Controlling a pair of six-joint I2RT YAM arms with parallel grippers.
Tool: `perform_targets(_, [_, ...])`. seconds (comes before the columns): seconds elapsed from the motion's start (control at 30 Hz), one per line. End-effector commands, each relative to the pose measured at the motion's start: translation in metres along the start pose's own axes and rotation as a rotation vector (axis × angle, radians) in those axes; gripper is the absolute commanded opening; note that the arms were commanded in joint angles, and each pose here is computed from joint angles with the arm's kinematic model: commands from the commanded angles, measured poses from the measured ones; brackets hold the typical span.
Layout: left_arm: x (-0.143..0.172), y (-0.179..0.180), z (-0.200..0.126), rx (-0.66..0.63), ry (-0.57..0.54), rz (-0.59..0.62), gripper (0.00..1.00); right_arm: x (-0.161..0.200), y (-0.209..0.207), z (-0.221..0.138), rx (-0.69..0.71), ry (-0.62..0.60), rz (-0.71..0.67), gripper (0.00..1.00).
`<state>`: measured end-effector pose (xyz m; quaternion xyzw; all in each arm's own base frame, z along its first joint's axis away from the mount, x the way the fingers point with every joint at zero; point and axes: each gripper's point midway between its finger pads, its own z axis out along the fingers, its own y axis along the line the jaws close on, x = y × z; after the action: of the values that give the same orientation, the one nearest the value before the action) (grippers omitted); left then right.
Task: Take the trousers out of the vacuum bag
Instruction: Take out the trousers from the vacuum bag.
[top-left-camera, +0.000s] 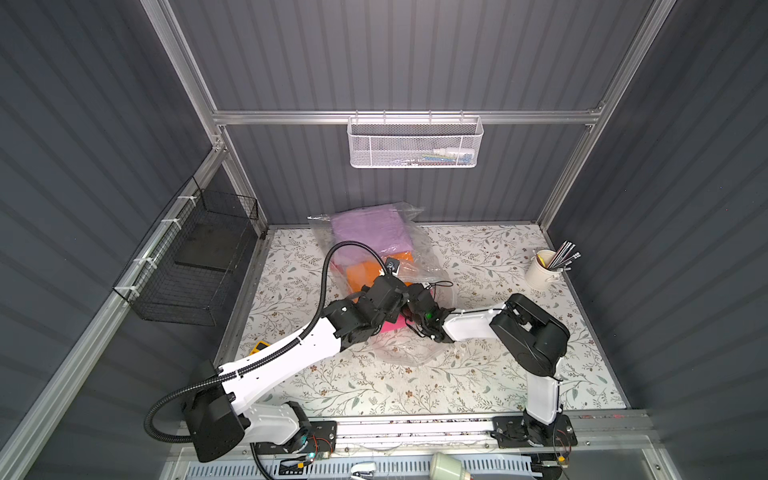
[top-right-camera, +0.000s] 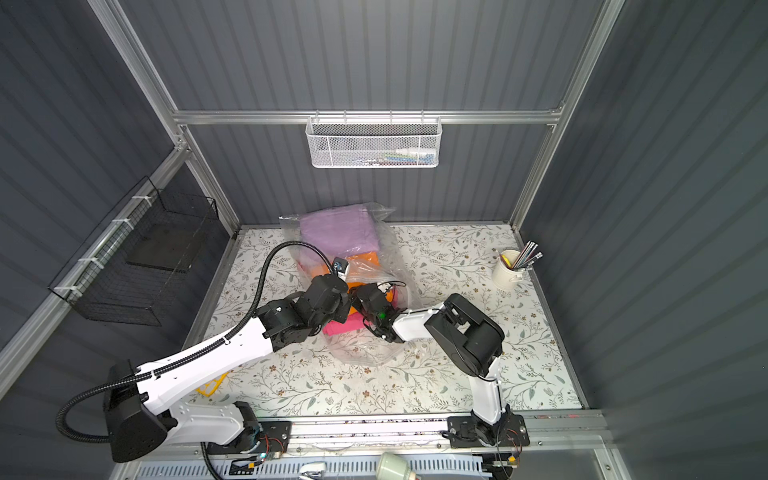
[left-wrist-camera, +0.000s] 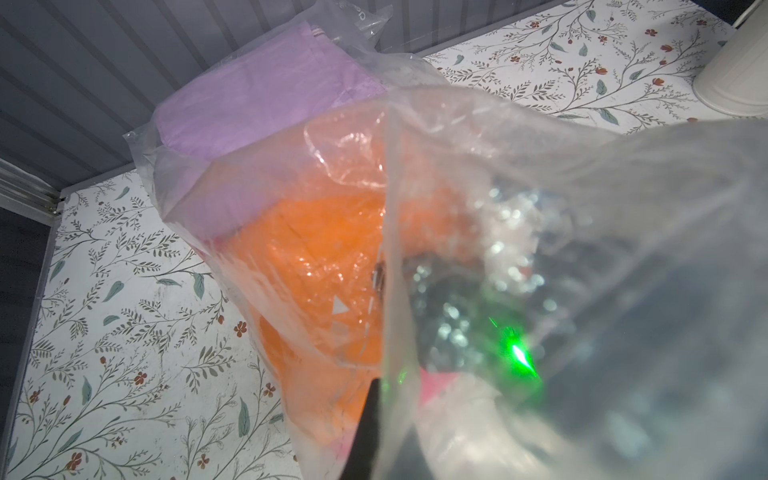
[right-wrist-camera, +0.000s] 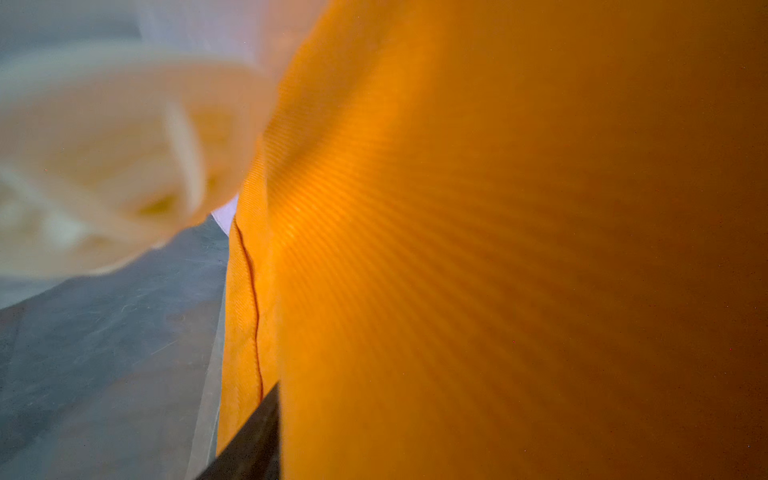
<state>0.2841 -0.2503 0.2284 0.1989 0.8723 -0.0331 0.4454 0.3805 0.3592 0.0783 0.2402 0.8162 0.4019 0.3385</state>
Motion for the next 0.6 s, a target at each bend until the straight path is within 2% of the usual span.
perform_targets(0.0, [0.0,0.008,-0.007,-0.022,-0.01,-0.02,0.0,-0.014,0.014,0.008,-0.059,-0.023,-0.004,0.17])
perform_targets(0.13, [0.001,0.008,-0.007,-0.024,-0.01,-0.025,0.0,-0.012,0.016,0.004,-0.071,-0.006,-0.001,0.0])
perform_targets(0.57, [0.011,0.013,0.0,-0.063,0.008,-0.018,0.0,-0.033,0.057,-0.038,-0.158,-0.04,-0.027,0.0])
